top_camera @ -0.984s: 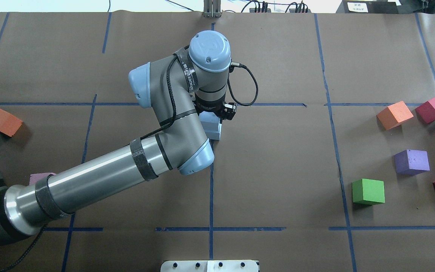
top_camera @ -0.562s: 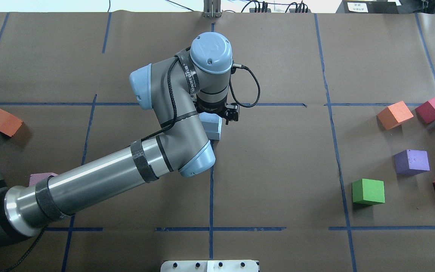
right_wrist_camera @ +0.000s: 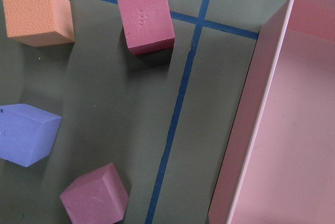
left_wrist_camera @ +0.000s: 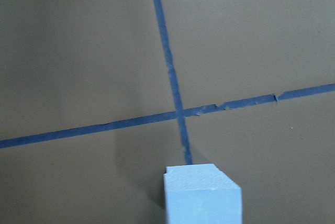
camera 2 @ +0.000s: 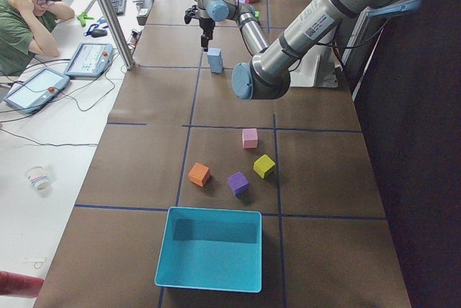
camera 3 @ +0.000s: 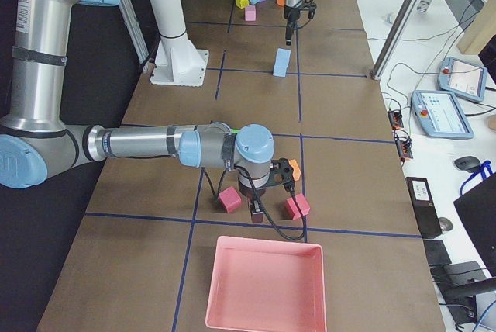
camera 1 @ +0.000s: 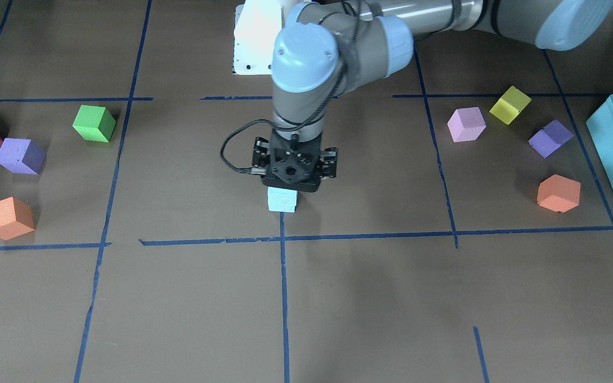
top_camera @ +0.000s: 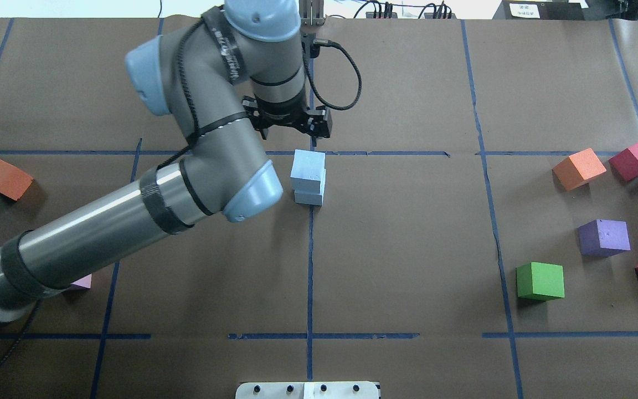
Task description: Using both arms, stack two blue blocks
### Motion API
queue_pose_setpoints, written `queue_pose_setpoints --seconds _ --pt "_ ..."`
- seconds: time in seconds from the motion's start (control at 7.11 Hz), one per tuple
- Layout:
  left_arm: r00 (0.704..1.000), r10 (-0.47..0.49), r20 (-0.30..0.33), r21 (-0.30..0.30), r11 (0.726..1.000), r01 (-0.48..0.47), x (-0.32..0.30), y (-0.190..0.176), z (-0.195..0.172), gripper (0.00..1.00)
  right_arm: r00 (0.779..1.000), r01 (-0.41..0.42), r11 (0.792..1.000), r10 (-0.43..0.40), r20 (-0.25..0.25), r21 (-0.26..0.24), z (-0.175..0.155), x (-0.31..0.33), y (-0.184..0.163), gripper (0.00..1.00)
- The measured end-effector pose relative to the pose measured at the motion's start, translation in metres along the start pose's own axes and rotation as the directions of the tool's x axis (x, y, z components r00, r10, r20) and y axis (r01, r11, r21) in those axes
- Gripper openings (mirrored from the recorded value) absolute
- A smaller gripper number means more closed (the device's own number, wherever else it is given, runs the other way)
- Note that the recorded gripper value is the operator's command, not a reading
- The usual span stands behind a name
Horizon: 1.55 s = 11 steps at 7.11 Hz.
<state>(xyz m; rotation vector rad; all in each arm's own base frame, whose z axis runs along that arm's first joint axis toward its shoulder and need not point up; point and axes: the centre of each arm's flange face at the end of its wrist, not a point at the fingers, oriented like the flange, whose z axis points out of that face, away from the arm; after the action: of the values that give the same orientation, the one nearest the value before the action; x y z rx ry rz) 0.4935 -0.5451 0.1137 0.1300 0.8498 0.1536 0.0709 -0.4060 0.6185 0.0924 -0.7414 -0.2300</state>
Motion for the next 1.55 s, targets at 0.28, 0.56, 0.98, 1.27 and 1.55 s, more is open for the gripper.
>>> queue_pose_setpoints --seconds 0.28,0.56,0.98,1.27,1.55 --pt "0.99 0.136 0.028 0.002 0.991 -0.136 -0.132 0.019 -0.01 1.0 1.0 -0.003 1.0 0.003 0.001 -0.002 0.001 0.001 0.0 1.0" --pt "0.958 0.281 0.053 -0.035 0.96 -0.279 -0.312 0.034 -0.036 1.0 1.0 -0.005 1.0 0.005 0.001 -0.005 0.002 0.001 0.001 1.0" --pt "0.976 0.212 0.051 -0.032 0.977 -0.211 -0.576 0.109 -0.097 1.0 1.0 -0.008 1.0 0.008 0.002 -0.006 0.003 0.002 0.001 1.0" --pt "0.991 0.117 0.059 -0.031 0.993 -0.115 -0.674 0.181 -0.108 1.0 1.0 -0.008 1.0 0.008 0.002 -0.007 0.003 0.002 0.001 1.0" --pt "0.998 0.025 0.056 -0.064 0.998 -0.021 -0.718 0.23 -0.095 1.0 1.0 -0.01 1.0 0.01 0.003 -0.008 0.003 0.002 0.002 1.0"
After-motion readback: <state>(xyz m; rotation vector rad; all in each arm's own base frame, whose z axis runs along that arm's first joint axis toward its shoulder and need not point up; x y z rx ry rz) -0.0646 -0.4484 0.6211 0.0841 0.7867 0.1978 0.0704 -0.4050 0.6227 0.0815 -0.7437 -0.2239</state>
